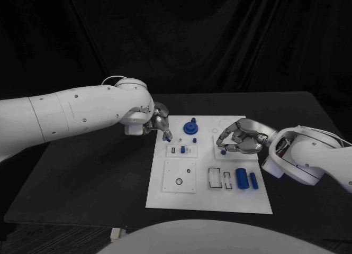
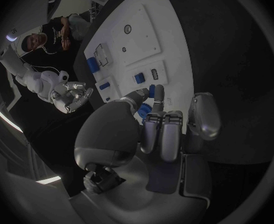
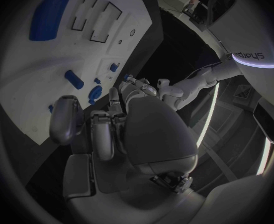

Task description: Assemble the parts on the task board

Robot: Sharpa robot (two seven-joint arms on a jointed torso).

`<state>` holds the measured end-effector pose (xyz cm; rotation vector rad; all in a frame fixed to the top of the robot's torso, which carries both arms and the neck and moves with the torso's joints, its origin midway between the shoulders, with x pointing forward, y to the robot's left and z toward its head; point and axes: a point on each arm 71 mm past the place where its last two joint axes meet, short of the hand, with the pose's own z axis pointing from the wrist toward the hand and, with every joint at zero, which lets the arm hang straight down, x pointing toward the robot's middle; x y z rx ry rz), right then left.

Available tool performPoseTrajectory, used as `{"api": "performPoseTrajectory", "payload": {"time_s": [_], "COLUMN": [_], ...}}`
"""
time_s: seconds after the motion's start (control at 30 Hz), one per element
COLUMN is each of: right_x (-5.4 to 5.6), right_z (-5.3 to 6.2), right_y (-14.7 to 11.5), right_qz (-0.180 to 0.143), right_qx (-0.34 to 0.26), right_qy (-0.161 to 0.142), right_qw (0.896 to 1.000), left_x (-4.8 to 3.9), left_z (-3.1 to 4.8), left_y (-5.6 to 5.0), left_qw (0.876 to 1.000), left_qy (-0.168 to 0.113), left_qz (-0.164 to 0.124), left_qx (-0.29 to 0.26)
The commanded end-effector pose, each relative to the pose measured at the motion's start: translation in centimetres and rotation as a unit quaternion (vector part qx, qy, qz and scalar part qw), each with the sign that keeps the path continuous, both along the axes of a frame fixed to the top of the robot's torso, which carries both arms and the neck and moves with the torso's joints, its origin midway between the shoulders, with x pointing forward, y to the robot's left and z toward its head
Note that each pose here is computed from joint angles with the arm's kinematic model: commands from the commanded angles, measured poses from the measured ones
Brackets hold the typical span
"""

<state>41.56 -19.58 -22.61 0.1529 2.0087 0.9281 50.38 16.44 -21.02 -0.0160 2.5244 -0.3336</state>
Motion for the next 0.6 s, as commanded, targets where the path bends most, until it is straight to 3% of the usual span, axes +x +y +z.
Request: {"api": "performPoseTrajectory", "payload": {"time_s": [0.03,0.3,0.6], "right_x": [-0.1,-0.2,-0.2], "right_z": [-0.3,-0.3,-0.4], "right_y": [0.0,0.1,0.1], "right_qz": [-0.002,-0.001,-0.001], "right_qx": [-0.006,-0.005,-0.004], "right_qy": [0.007,0.008,0.008], "right_qw": [1.0,1.0,1.0], "left_x": [-0.27,-0.63,-0.69], "left_z": [-0.41,-1.58,-2.28], "left_y": [-0.4,-1.0,-1.1], "left_qw": [1.0,1.0,1.0], "left_qy": [0.009,0.015,0.018], "left_qz": [-0.006,-0.005,-0.001], "left_qx": [0.002,-0.002,-0.002]}}
